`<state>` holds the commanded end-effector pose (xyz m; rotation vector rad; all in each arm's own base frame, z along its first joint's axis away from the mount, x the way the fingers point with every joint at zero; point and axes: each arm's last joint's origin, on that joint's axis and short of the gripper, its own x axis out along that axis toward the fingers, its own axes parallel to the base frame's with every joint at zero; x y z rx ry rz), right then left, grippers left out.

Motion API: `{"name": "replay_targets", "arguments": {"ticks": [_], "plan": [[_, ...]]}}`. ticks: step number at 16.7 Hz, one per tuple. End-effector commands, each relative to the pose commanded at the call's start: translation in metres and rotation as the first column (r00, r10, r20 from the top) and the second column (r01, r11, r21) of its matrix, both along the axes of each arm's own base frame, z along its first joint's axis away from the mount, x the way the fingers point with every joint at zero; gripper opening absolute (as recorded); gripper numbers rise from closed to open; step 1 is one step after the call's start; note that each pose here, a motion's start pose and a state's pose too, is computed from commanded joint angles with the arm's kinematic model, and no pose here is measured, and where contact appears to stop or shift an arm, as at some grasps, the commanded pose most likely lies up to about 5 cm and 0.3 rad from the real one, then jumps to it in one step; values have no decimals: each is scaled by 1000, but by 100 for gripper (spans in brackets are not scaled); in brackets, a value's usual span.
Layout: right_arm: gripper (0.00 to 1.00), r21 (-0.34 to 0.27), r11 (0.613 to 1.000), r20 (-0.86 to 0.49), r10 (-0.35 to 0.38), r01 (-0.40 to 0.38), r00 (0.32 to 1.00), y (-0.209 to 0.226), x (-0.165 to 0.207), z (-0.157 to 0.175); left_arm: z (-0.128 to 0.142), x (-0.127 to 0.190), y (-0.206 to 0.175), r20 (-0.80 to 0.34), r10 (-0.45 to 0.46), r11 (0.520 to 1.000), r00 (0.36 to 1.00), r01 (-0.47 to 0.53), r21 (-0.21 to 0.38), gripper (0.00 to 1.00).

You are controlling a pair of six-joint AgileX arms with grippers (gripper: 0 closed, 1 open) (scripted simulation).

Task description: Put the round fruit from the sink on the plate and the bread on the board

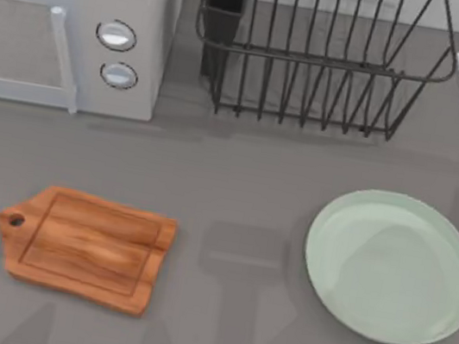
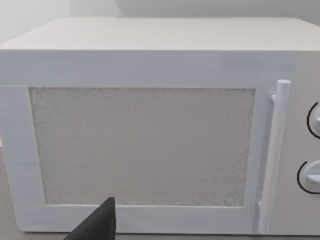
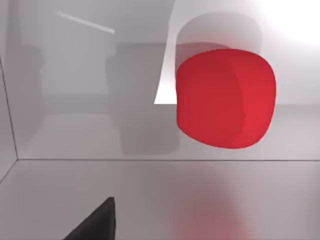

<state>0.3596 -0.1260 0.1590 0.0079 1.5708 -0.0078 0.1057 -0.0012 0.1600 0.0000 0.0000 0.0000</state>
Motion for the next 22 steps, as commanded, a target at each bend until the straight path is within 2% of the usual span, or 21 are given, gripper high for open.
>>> {"name": "replay_targets", "arguments": {"ticks": [4, 12, 14, 19, 22], "plan": [[100, 1, 1000, -3, 4, -4, 1000, 1, 2, -13, 0, 0, 0, 0, 0, 1000, 1000, 0, 0, 100], [100, -5, 1000, 14, 1, -1, 1000, -2, 6, -129, 0, 0, 0, 0, 0, 1000, 1000, 0, 0, 100], [100, -2, 1000, 5, 0, 0, 1000, -1, 2, -149, 0, 0, 0, 0, 0, 1000, 1000, 0, 0, 100], [100, 0, 1000, 0, 0, 0, 1000, 0, 0, -155, 0, 0, 0, 0, 0, 1000, 1000, 0, 0, 100], [77, 0, 1000, 0, 0, 0, 1000, 0, 0, -155, 0, 0, 0, 0, 0, 1000, 1000, 0, 0, 100]]}}
